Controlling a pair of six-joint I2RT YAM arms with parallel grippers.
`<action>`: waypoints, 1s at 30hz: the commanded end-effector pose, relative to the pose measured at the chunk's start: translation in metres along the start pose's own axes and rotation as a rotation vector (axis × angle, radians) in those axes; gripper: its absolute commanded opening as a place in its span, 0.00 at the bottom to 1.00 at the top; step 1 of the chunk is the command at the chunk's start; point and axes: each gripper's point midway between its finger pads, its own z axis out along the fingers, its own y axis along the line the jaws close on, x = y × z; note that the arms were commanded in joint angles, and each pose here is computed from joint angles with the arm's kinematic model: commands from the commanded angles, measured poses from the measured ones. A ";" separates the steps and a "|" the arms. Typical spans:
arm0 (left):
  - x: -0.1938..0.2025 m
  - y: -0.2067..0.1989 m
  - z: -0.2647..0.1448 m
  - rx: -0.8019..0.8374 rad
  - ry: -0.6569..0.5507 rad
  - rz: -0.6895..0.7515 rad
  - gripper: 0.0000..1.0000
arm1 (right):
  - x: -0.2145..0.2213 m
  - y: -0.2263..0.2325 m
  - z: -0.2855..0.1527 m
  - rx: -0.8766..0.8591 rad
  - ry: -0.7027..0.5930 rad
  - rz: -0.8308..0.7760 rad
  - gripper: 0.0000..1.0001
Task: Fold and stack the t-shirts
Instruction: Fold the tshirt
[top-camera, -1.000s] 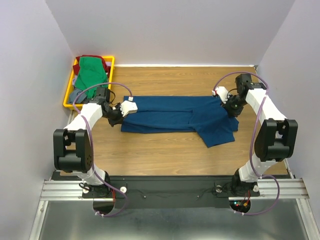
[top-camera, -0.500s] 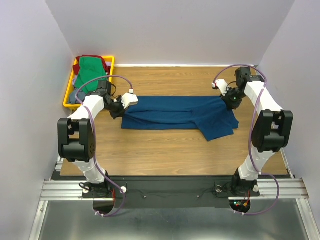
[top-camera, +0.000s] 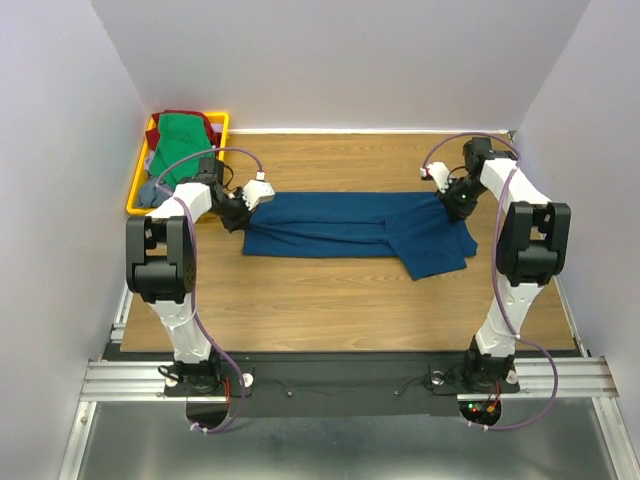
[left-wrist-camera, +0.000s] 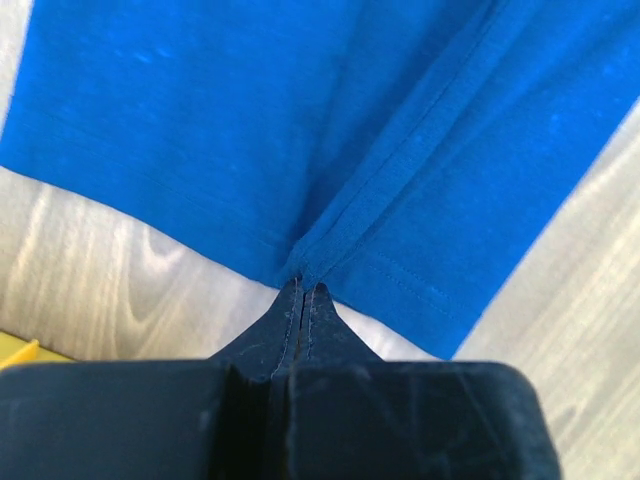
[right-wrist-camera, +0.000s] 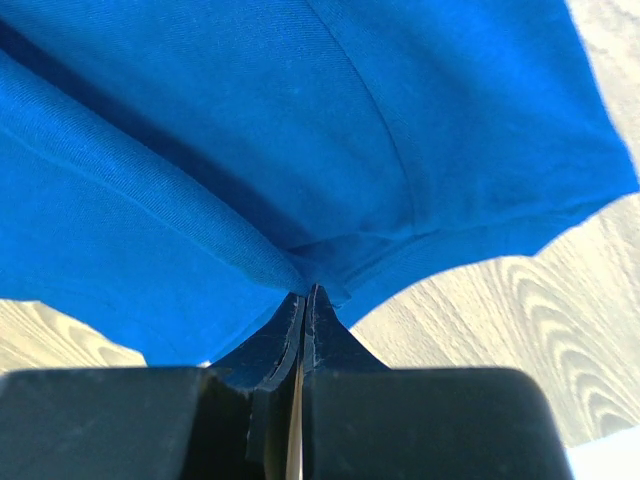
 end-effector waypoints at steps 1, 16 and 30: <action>-0.010 0.019 -0.001 -0.040 -0.031 -0.016 0.00 | -0.014 -0.020 -0.003 0.049 -0.053 0.020 0.01; -0.010 0.022 -0.007 -0.039 -0.018 -0.021 0.00 | -0.028 -0.036 -0.018 0.081 -0.114 0.046 0.01; -0.030 0.042 -0.007 -0.076 -0.076 -0.067 0.42 | -0.034 -0.044 -0.005 0.066 -0.123 0.148 0.48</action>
